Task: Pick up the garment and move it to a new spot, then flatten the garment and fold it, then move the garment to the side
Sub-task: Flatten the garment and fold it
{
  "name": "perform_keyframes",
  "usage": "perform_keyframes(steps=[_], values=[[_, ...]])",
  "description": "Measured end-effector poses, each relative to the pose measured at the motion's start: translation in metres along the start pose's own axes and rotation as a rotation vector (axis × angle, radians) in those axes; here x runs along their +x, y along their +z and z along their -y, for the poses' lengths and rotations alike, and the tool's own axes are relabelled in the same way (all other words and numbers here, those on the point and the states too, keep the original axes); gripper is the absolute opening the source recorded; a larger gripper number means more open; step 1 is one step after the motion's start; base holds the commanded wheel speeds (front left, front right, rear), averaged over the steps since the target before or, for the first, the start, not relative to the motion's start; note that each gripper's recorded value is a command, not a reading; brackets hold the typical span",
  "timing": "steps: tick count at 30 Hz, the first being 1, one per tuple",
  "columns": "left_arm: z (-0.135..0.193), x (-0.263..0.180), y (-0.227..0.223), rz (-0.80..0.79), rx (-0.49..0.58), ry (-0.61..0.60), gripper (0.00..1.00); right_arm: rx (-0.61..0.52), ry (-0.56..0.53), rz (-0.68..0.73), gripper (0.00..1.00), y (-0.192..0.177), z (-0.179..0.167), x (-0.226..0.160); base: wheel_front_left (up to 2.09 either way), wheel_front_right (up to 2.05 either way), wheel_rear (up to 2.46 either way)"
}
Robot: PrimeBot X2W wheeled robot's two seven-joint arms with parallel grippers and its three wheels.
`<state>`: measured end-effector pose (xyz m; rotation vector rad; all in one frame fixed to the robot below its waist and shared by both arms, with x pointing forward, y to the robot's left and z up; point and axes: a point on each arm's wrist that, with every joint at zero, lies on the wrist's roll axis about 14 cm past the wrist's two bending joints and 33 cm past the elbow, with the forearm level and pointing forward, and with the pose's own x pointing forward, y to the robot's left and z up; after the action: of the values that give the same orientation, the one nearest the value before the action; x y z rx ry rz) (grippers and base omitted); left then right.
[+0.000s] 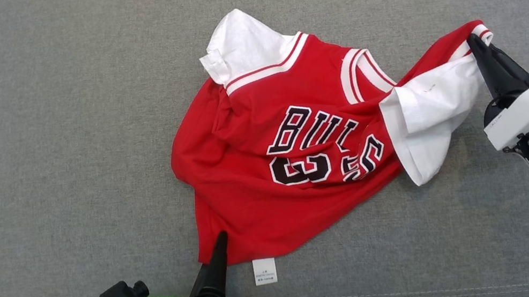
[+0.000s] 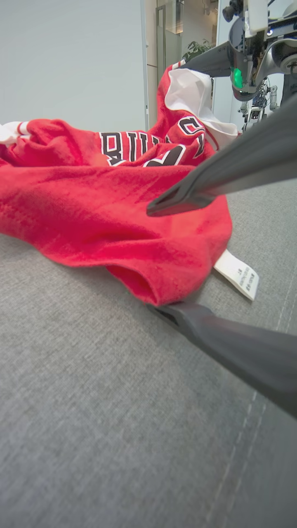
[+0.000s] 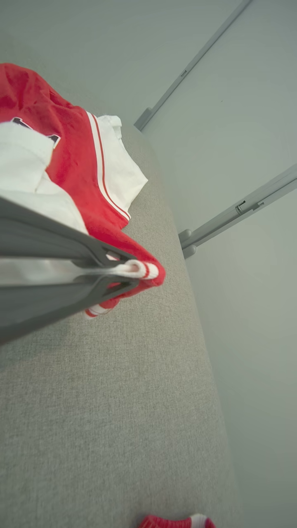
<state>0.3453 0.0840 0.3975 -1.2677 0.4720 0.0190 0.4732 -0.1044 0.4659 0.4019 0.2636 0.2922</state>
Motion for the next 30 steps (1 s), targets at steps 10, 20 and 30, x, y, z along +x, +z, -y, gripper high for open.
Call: perform_keyframes(steps=[10,20,30], values=[[0.012,0.001,-0.002,-0.010,-0.009,-0.035,0.00,0.001,0.000,-0.001,0.00,0.000,-0.001,-0.001,0.00,0.00,0.00],[0.048,-0.002,0.035,0.102,-0.018,-0.162,0.00,0.111,-0.063,0.090,0.00,0.015,0.013,-0.015,0.00,0.00,0.00],[0.154,-0.045,0.115,0.319,-0.002,-0.525,0.00,0.375,0.010,0.407,0.00,0.098,-0.009,-0.052,0.00,0.00,0.00]])
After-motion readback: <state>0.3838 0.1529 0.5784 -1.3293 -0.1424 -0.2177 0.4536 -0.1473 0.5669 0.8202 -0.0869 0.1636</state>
